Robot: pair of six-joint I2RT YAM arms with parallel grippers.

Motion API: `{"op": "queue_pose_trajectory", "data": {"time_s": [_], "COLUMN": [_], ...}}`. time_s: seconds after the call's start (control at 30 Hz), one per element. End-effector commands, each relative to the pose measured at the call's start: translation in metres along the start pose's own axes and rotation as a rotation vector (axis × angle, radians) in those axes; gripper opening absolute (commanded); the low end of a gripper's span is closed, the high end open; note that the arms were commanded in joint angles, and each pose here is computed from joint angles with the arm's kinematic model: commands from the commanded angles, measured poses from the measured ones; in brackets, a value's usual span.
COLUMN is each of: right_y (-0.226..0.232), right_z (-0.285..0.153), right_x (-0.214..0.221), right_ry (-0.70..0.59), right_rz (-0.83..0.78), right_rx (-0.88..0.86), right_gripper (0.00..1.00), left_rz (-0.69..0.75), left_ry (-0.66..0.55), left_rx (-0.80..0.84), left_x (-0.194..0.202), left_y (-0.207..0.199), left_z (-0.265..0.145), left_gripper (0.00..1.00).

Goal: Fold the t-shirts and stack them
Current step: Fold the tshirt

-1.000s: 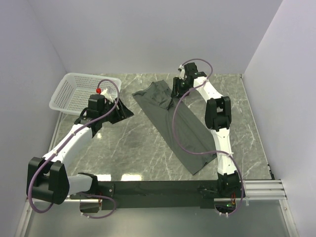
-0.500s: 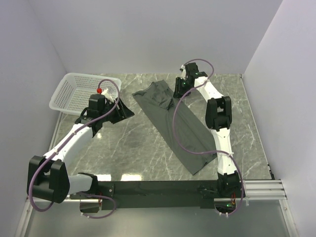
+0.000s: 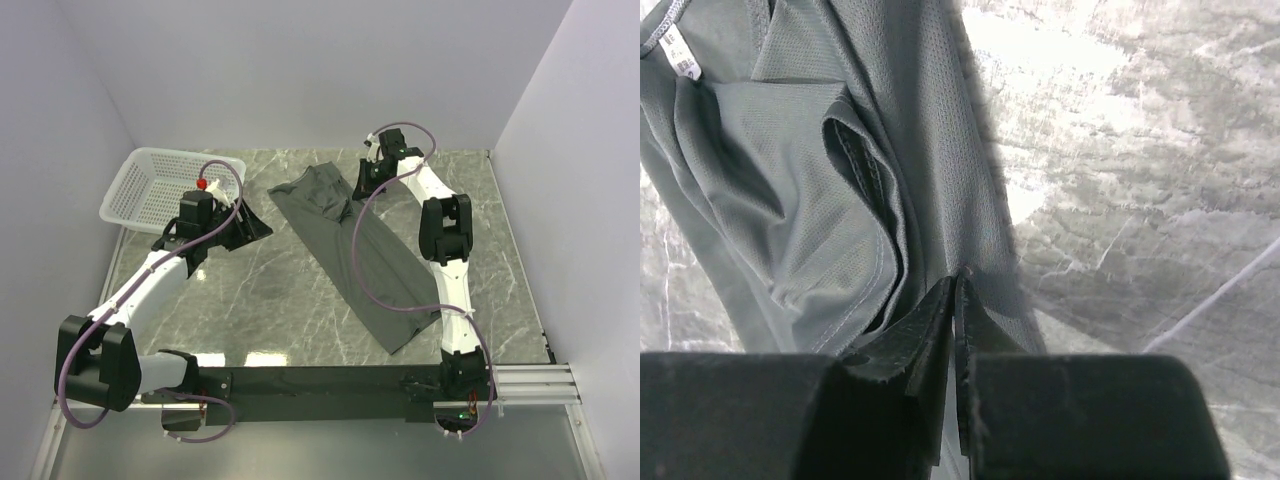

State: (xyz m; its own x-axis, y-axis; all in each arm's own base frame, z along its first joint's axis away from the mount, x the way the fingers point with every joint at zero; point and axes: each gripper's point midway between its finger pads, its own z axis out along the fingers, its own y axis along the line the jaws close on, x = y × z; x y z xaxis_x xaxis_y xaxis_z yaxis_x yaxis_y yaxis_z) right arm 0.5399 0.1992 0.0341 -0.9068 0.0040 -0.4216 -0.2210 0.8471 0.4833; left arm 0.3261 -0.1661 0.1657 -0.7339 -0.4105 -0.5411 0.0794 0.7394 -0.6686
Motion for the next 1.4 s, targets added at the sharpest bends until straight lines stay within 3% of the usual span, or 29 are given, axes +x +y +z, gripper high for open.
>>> {"op": "queue_pose_trajectory", "data": {"time_s": [0.0,0.3,0.9,1.37], "right_y": [0.017,-0.007,-0.036,-0.114], "right_z": [-0.028,-0.035,-0.054,-0.101], "right_x": [-0.03,-0.039,-0.043,-0.048], "right_ry": [-0.101,-0.14,-0.164,-0.251], "right_rz": [-0.046,-0.002,0.073,0.259], "right_rx": [-0.009,0.115,0.125,0.214], "right_gripper": [0.11,0.01,0.02,0.03], "left_rz": [0.0,0.005,-0.006,0.037], "left_ry": [-0.008,-0.01,0.038,0.18], "left_rx": [0.035,0.035,0.06,0.119], "left_x": [-0.004,-0.005,0.006,0.03], "left_y": [-0.007,-0.008,-0.01,-0.03], "left_z": [0.002,0.001,0.011,0.048], "left_gripper": [0.62,0.62,0.62,0.62]}}
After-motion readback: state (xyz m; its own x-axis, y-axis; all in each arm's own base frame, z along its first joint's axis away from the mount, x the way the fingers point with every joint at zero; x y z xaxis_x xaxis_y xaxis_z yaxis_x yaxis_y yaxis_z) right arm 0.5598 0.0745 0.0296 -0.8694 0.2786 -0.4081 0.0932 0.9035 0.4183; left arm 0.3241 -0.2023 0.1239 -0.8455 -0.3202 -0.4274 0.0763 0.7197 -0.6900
